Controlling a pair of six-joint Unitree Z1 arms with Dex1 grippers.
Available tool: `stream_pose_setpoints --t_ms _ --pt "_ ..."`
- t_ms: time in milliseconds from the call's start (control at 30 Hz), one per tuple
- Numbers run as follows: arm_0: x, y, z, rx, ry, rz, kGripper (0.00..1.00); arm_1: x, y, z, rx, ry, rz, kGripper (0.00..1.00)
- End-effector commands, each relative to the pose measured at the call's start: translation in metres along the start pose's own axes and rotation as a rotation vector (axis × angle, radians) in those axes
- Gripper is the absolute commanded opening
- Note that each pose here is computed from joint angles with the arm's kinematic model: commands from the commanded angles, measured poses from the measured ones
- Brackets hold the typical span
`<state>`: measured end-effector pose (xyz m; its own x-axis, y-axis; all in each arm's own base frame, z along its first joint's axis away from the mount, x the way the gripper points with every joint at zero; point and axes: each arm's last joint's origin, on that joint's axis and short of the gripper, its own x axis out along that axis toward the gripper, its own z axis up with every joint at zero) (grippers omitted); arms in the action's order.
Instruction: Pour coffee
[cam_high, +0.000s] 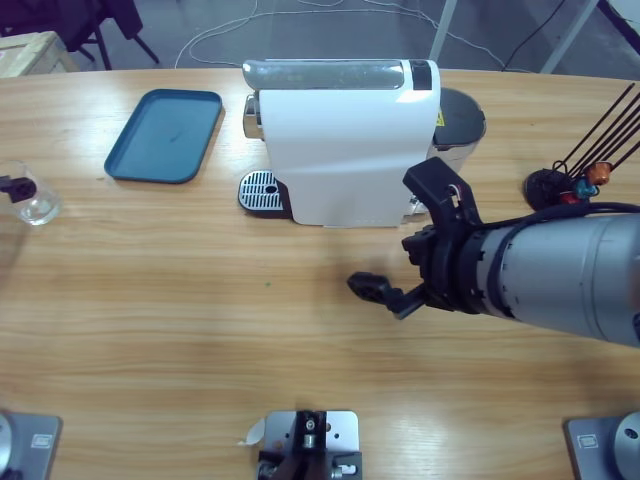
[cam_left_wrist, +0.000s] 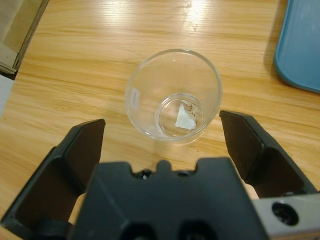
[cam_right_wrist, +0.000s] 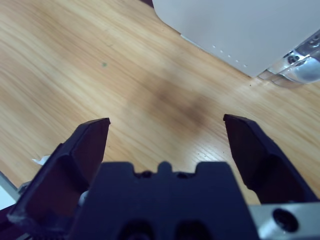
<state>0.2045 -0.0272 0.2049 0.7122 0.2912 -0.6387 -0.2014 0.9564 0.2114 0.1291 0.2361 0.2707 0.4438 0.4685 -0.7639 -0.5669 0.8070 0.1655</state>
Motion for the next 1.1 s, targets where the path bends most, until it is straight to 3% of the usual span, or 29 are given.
stream_pose_setpoints --t_ms 33,833,967,1000,1100 --pt "0.013 -0.005 0.001 0.026 0.016 -0.004 1.000 0.018 0.002 -0.012 -0.007 0.066 -0.009 1.000" --pt "0.034 -0.002 0.005 -0.014 0.007 -0.011 1.000 0.018 0.000 -0.013 -0.003 0.064 -0.016 1.000" --pt "0.035 -0.001 0.005 -0.021 0.004 -0.003 0.954 0.018 0.000 -0.013 0.000 0.063 -0.016 1.000" --pt "0.036 -0.001 0.005 -0.020 0.005 -0.004 0.890 0.018 0.000 -0.013 0.001 0.063 -0.016 1.000" --pt "0.035 -0.001 0.004 -0.017 0.009 -0.007 0.508 0.017 0.000 -0.013 0.000 0.063 -0.016 1.000"
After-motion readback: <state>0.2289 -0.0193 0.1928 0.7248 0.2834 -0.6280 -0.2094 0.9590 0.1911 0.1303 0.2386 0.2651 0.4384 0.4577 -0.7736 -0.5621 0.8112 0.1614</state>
